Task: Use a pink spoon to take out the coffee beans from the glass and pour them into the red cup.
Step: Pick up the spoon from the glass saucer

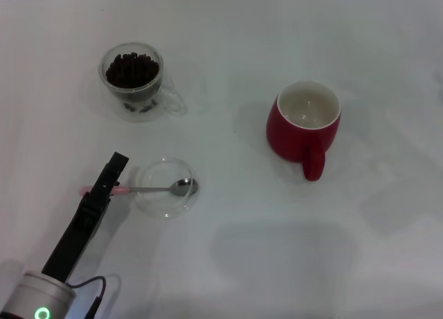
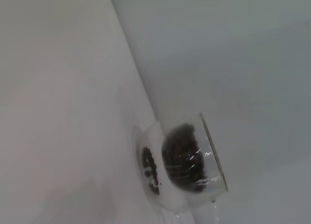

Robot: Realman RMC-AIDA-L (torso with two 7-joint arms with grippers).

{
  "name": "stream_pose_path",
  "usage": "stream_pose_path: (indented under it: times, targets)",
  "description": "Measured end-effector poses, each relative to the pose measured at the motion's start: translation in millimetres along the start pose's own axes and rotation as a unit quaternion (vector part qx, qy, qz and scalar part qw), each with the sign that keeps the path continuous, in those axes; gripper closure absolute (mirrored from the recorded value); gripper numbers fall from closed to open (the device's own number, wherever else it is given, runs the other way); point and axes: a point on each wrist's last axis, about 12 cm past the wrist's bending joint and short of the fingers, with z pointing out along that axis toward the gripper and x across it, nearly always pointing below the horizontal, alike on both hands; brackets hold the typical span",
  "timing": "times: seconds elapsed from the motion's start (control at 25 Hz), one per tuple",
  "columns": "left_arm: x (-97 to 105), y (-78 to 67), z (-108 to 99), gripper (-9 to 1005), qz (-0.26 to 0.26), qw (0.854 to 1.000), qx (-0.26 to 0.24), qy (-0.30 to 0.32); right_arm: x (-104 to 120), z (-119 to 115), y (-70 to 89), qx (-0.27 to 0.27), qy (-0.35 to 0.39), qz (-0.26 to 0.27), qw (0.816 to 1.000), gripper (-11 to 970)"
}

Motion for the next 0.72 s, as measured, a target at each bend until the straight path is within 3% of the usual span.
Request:
stream_pose_path:
  times: [0.68,0.72]
  targets:
    - [-1.7,0.1,-0.4,230,-0.007,1.0,0.001,-0.007,1.9,-3.6,5.2,0.004,0.002,-0.004,1.0,616]
    - [-1.9,0.7,-0.3,270,-0.01,1.0,-0.001,-0.006,2.1,-3.6,5.5,0.005,0.002,-0.003,1.0,616]
